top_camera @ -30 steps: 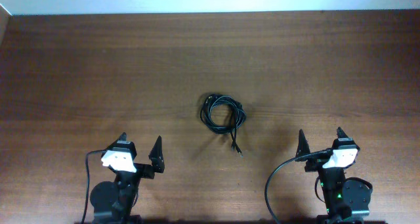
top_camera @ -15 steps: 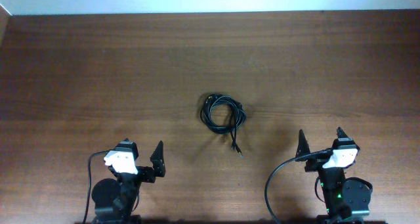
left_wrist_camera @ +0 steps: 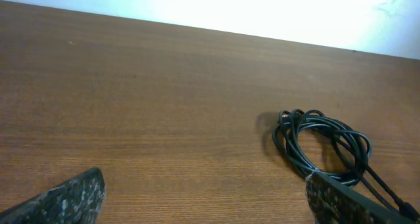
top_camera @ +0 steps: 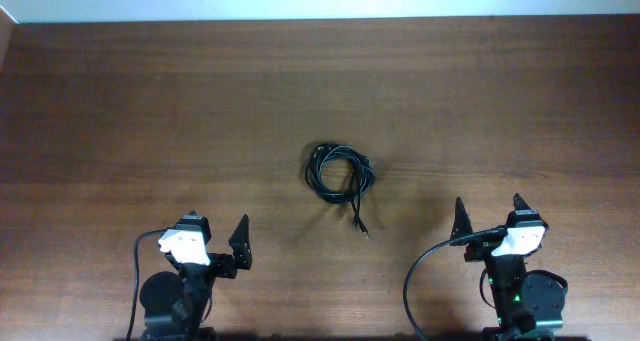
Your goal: Untangle cables
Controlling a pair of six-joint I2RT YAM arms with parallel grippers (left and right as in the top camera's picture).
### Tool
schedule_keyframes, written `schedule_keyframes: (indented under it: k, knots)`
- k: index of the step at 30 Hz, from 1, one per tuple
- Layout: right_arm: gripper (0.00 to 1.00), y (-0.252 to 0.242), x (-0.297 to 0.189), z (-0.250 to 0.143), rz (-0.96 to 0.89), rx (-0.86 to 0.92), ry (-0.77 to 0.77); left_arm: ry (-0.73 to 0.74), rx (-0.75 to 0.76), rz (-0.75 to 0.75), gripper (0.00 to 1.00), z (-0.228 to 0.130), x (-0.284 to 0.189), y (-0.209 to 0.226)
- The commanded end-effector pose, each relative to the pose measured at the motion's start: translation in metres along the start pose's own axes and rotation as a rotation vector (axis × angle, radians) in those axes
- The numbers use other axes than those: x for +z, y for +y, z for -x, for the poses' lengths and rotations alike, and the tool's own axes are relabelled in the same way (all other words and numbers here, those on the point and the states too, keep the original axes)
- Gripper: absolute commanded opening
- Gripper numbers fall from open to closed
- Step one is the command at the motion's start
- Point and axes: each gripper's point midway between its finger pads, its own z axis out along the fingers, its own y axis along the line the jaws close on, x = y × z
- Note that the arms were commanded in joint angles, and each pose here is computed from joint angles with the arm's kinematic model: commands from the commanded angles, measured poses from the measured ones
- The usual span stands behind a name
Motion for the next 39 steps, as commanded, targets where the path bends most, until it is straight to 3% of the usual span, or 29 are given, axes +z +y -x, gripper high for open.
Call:
schedule_keyframes:
  k: [1,29,33,35,39]
  knots:
    - [0.98,-0.003,0.000,-0.004,-0.017,0.009,0.007,0.004,-0.008,0.003,0.99,-0.001,-0.001,0.001]
    - [0.99,-0.003,0.000,-0.004,-0.017,0.009,0.007,0.007,-0.009,0.003,0.99,-0.002,-0.001,0.001]
    - [0.99,-0.003,0.000,-0.004,-0.017,0.009,0.007,0.018,0.060,0.004,0.99,-0.004,-0.001,0.001]
    - [0.99,-0.003,0.000,-0.004,-0.017,0.009,0.007,0.000,0.063,0.002,0.99,0.005,-0.004,-0.001]
    - [0.98,-0.003,0.000,-0.004,-0.017,0.009,0.007,-0.018,0.068,-0.001,0.99,0.064,-0.021,-0.013]
